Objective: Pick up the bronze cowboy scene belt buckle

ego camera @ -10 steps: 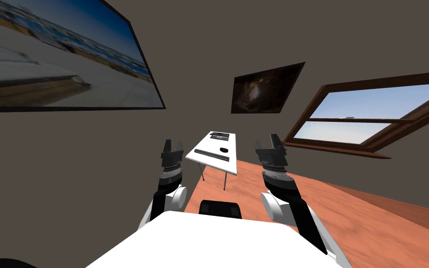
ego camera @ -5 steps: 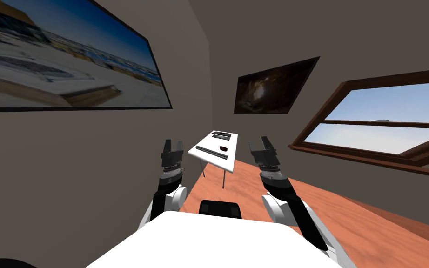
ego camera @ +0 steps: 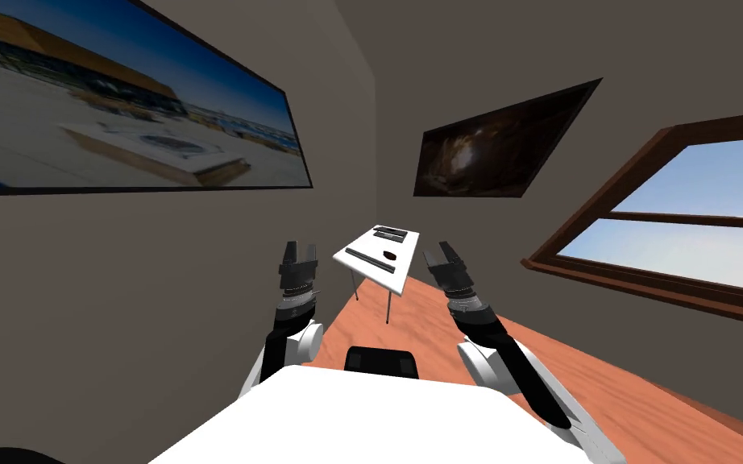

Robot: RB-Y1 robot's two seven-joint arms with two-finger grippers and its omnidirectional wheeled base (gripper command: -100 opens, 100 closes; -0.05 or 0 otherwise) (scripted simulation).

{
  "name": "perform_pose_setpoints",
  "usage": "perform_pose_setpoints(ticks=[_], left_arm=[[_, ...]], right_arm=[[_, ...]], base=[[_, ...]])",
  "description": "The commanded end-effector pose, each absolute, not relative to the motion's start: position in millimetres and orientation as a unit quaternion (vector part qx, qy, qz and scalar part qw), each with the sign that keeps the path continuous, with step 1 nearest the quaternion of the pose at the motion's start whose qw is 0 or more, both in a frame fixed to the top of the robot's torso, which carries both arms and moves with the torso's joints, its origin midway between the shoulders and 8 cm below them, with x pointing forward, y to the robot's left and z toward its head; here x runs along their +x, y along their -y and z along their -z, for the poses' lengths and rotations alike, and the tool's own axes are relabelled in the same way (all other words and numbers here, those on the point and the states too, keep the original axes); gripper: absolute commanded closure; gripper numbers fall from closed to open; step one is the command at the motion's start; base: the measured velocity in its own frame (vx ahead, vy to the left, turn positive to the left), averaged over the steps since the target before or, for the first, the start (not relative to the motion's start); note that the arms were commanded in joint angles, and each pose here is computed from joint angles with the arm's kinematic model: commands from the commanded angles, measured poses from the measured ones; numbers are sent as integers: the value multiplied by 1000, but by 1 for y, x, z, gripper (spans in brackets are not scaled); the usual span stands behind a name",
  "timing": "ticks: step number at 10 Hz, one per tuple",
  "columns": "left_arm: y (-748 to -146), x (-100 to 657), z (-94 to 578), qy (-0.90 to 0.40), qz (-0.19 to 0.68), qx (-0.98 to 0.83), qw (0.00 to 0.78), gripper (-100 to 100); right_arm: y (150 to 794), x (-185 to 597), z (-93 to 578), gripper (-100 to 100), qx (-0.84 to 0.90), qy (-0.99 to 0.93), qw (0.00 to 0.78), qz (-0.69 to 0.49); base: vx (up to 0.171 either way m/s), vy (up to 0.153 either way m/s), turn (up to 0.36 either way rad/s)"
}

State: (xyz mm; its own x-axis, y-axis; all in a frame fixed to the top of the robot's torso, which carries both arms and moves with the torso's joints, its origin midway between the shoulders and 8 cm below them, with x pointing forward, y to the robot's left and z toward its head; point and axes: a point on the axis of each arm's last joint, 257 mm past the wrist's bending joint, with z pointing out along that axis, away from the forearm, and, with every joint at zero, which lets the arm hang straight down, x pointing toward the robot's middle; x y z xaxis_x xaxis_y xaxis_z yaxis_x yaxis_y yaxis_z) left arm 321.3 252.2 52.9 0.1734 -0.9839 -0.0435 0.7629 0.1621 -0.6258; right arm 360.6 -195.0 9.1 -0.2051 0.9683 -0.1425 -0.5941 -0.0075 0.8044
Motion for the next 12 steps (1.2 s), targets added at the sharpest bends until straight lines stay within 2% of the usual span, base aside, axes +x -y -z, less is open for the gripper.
perform_pose_setpoints(ticks=[1, 9, 10, 12], left_arm=[[-252, 321, -53, -229, 601, -241, 727, 0], [-252, 321, -53, -229, 601, -241, 727, 0], [-252, 321, -53, -229, 601, -241, 727, 0], [-252, 321, -53, -229, 601, -241, 727, 0]], right_arm=[[188, 362, -2, -100, 233, -411, 575, -668], [166, 367, 69, -100, 230, -526, 498, -650], [165, 367, 70, -100, 226, -532, 497, -647], [164, 365, 93, -100, 226, -564, 476, -636]], base=[[-83, -146, 138], [-91, -126, 267], [-53, -40, 2], [-83, -75, 308]])
